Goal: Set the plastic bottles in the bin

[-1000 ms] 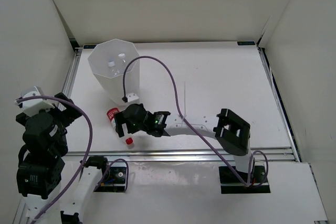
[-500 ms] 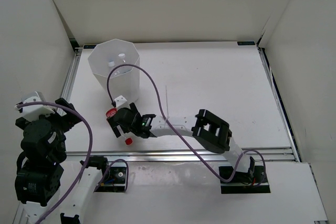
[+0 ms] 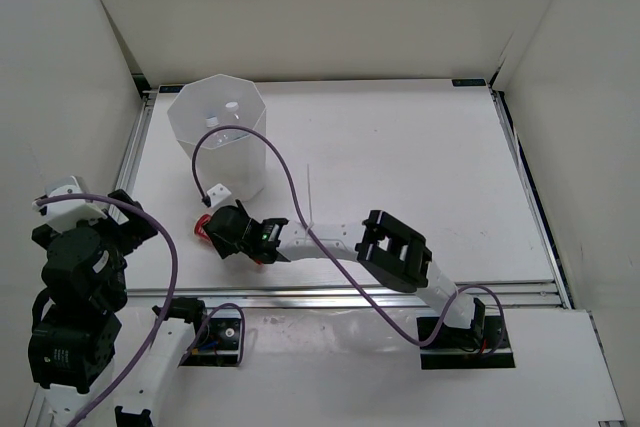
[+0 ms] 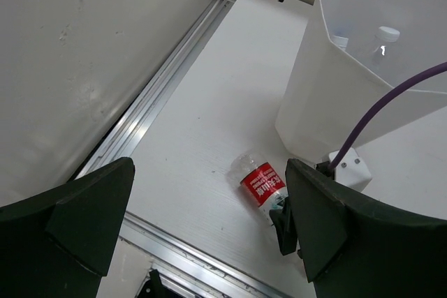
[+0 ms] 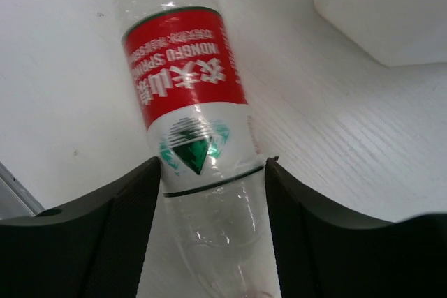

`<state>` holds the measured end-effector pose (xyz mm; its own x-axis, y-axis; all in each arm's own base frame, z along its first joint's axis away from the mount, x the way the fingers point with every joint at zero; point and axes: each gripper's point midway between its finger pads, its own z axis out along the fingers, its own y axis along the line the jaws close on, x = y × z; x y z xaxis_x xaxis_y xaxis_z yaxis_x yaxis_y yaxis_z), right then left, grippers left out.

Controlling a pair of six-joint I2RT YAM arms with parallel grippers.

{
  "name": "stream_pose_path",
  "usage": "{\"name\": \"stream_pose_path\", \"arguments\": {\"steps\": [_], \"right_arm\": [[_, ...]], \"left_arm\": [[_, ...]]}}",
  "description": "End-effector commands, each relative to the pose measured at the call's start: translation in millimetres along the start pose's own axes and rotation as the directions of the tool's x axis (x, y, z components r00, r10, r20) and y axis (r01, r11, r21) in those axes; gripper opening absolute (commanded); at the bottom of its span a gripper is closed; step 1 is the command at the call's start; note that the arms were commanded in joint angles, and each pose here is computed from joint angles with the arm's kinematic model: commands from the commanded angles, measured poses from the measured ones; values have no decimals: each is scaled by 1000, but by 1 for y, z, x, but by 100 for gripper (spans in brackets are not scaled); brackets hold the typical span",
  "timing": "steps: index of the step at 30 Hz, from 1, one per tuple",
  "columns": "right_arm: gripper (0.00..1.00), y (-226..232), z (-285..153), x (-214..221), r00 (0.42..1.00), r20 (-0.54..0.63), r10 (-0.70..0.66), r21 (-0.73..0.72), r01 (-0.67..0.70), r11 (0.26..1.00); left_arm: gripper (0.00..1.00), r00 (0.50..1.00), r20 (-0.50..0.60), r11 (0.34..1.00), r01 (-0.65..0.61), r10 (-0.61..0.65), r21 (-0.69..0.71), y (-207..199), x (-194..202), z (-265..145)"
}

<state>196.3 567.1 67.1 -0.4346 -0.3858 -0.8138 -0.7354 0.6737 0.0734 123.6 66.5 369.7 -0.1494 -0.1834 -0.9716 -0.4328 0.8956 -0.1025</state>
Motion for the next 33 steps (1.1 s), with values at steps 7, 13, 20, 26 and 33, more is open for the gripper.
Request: {"name": "stream_pose_path", "arguments": {"steps": [7, 13, 20, 26, 33], "right_arm": [[53, -14, -9, 23, 998, -62, 0, 22, 1, 1000], [68, -14, -10, 49, 989, -146, -3, -28, -1, 1000], [53, -18, -15, 70, 978, -207, -11, -27, 5, 1000], [23, -55, -61, 65, 968, -252, -9, 88, 32, 996], [3, -71, -190, -57, 999, 2, 55, 60, -55, 997]], "left_arm": [[100, 1000, -14, 1000, 20, -20, -14, 4, 6, -4], [100, 998, -21, 998, 52, -53, -16, 5, 9, -7], [100, 998, -13, 998, 66, -66, -14, 5, 7, -8], [100, 996, 27, 996, 86, -86, -33, 8, -1, -7], [100, 978, 84, 978, 196, -190, -72, 12, 1, 0]]}}
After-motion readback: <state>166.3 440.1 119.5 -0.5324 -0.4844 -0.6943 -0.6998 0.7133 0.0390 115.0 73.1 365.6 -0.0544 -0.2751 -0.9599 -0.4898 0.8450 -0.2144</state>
